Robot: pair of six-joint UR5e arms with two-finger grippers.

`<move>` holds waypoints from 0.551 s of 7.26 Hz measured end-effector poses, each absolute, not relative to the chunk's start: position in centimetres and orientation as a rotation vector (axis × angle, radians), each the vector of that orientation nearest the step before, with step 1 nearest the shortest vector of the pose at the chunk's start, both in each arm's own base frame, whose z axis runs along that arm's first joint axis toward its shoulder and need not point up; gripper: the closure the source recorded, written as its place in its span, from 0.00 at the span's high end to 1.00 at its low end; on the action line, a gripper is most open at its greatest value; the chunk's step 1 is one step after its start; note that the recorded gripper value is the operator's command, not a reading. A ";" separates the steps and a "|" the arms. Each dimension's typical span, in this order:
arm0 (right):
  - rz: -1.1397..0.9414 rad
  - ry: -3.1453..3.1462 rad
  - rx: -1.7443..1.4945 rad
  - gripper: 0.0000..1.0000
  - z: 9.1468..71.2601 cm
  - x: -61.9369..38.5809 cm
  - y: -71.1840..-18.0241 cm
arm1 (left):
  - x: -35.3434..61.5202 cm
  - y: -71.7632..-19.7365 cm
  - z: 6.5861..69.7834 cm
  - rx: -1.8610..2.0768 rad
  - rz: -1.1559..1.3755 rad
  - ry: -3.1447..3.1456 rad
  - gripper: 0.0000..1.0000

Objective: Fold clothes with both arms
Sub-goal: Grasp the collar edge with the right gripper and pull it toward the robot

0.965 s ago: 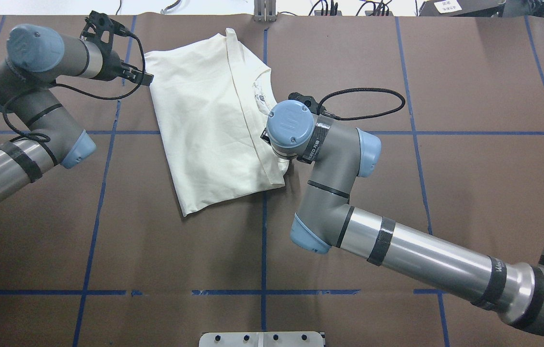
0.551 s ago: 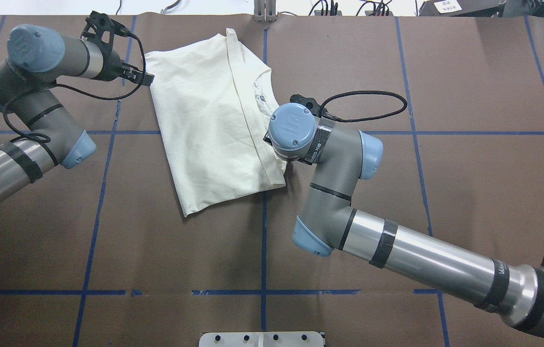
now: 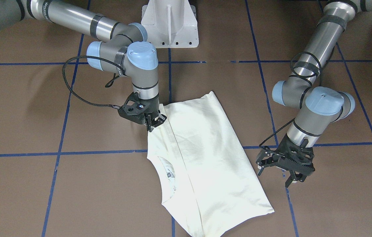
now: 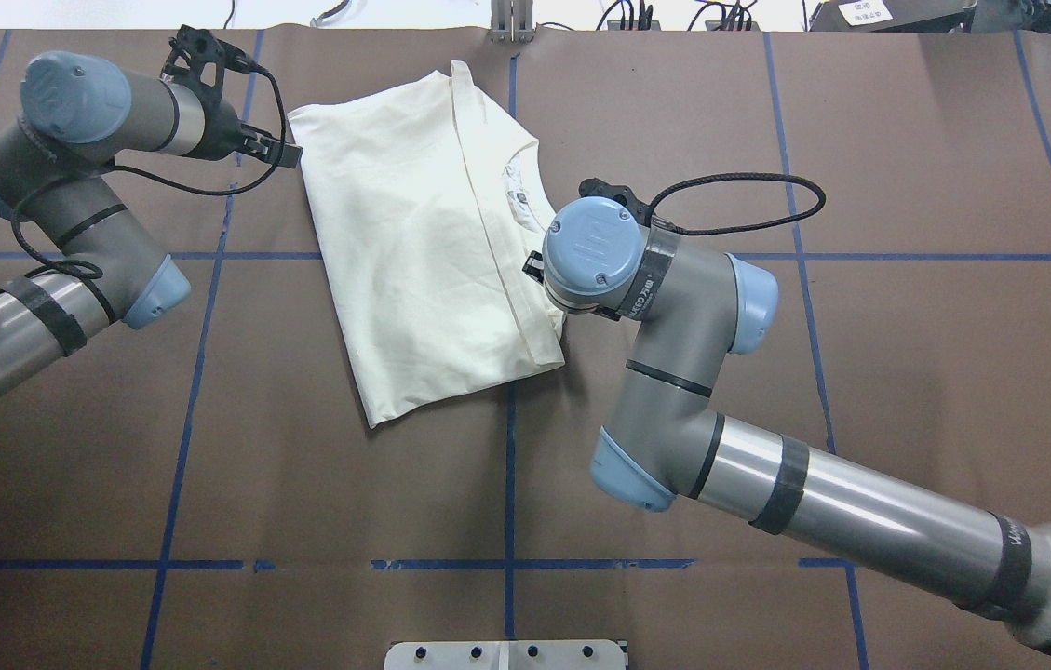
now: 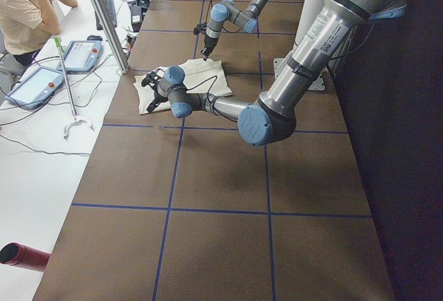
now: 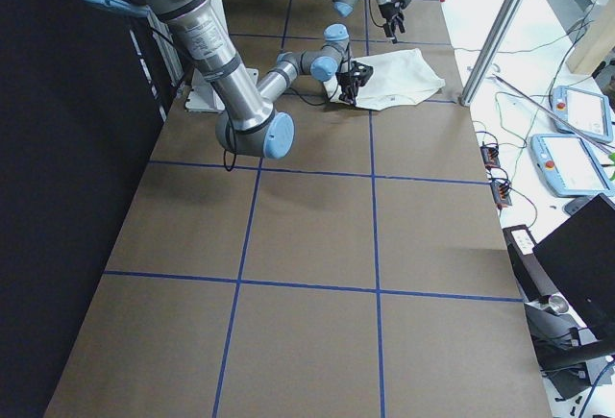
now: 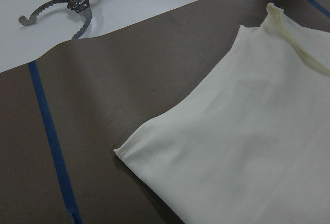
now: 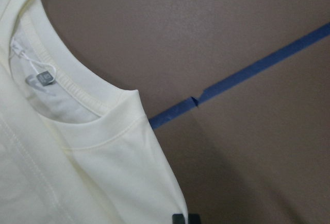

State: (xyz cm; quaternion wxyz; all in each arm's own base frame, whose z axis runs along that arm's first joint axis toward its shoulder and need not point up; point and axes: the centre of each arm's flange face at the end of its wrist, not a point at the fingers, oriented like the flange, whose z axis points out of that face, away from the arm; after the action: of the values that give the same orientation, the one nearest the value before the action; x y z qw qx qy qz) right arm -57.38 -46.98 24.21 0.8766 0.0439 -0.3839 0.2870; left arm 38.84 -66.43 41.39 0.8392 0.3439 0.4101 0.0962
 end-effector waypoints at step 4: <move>0.547 -0.826 0.162 0.00 27.5 -54.6 -33.4 | 39.0 -66.4 41.3 0.725 0.200 0.871 1.00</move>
State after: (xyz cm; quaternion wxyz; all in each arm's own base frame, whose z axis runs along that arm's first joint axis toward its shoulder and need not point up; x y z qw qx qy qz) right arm -54.60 -33.39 27.48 0.8767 0.0776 -0.3957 0.2622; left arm 39.00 -66.37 41.27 0.8389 0.3428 0.4121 0.0944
